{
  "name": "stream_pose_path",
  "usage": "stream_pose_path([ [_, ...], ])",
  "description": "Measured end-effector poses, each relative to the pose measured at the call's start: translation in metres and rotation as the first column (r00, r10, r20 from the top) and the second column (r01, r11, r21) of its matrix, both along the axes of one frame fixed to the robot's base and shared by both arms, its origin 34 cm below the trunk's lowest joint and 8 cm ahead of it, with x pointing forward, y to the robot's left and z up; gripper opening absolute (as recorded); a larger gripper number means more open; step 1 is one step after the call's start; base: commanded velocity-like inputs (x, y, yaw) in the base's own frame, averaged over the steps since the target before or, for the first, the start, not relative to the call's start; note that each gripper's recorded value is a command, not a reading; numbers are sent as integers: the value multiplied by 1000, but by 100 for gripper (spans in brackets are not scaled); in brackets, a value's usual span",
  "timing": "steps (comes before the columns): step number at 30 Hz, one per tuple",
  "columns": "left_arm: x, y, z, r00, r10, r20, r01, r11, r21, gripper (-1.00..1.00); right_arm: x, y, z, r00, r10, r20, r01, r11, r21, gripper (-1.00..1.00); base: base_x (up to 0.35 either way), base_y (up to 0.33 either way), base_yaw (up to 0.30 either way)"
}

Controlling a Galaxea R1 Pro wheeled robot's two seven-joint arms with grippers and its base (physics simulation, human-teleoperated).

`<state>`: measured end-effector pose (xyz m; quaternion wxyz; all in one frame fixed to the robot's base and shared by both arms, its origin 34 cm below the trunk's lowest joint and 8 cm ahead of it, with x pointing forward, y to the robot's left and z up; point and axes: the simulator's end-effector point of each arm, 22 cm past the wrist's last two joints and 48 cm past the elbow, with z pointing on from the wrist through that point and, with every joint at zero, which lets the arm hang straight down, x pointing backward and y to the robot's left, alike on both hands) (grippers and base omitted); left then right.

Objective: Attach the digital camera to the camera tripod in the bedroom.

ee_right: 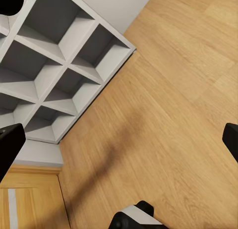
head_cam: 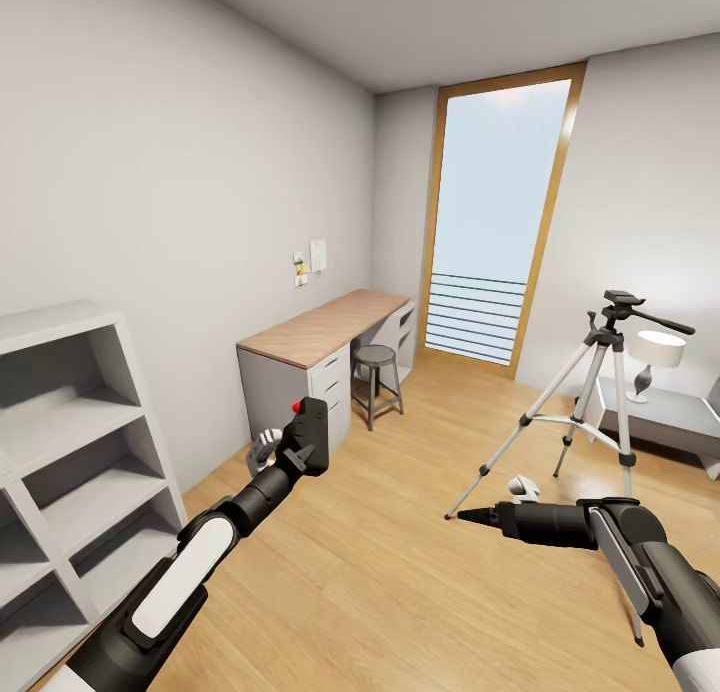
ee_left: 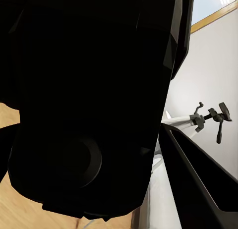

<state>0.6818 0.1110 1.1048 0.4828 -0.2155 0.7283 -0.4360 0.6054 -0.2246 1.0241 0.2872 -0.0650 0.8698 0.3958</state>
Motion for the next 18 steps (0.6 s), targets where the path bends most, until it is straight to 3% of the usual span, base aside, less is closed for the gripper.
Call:
stream_pose_path([
  [18,0,0,0,1000,0,-1,0,1000,-1,-100,1,2,7,1000,6,16,-6,1000,3,100,0,0,0],
])
